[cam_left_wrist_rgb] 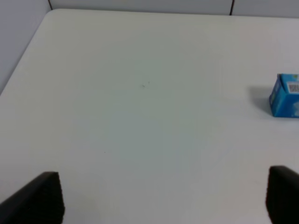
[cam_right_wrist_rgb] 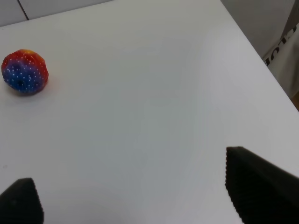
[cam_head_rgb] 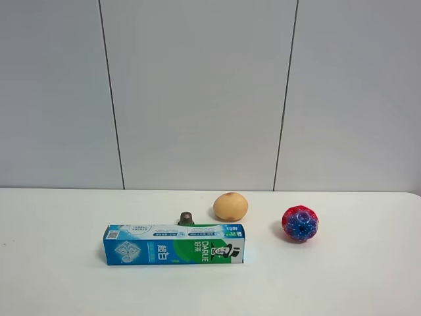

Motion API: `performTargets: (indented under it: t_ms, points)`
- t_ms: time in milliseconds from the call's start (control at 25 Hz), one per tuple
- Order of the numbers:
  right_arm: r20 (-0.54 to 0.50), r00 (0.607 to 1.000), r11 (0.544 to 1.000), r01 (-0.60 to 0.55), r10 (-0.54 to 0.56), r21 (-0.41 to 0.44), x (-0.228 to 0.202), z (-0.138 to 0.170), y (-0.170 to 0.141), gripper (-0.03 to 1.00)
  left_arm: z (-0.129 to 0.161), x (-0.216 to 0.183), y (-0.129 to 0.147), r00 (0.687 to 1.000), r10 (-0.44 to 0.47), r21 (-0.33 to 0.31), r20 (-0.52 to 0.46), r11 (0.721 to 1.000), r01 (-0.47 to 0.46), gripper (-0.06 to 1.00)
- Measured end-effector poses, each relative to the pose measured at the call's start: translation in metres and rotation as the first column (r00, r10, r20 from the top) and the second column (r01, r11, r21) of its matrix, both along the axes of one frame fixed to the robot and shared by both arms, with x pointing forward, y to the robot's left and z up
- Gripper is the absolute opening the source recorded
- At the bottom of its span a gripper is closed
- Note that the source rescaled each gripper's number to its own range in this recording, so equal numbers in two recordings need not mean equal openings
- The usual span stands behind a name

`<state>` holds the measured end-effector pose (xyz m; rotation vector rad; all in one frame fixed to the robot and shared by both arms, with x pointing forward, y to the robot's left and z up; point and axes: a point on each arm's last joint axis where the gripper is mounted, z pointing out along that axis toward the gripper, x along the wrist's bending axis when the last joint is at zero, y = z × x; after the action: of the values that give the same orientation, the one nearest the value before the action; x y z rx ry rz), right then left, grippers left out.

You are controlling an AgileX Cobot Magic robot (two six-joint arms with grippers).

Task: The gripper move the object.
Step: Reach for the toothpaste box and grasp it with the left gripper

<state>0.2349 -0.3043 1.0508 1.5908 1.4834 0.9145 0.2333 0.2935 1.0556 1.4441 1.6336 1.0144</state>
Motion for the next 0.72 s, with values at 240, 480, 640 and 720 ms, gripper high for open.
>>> performTargets:
  t_ms: [240,480,640,720]
  points:
    - [0.0,1.0,1.0,0.0,0.0,0.0,0.0,0.0,0.0,1.0,0.0,0.0,0.0,1.0,0.0,0.0,0.0,1.0,0.0,1.0]
    - [0.0,1.0,1.0,0.0,0.0,0.0,0.0,0.0,0.0,1.0,0.0,0.0,0.0,1.0,0.0,0.0,0.0,1.0,0.0,1.0]
    - [0.0,1.0,1.0,0.0,0.0,0.0,0.0,0.0,0.0,1.0,0.0,0.0,0.0,1.0,0.0,0.0,0.0,1.0,0.0,1.0]
    - [0.0,1.0,1.0,0.0,0.0,0.0,0.0,0.0,0.0,1.0,0.0,0.0,0.0,1.0,0.0,0.001,0.0,1.0,0.0,1.0]
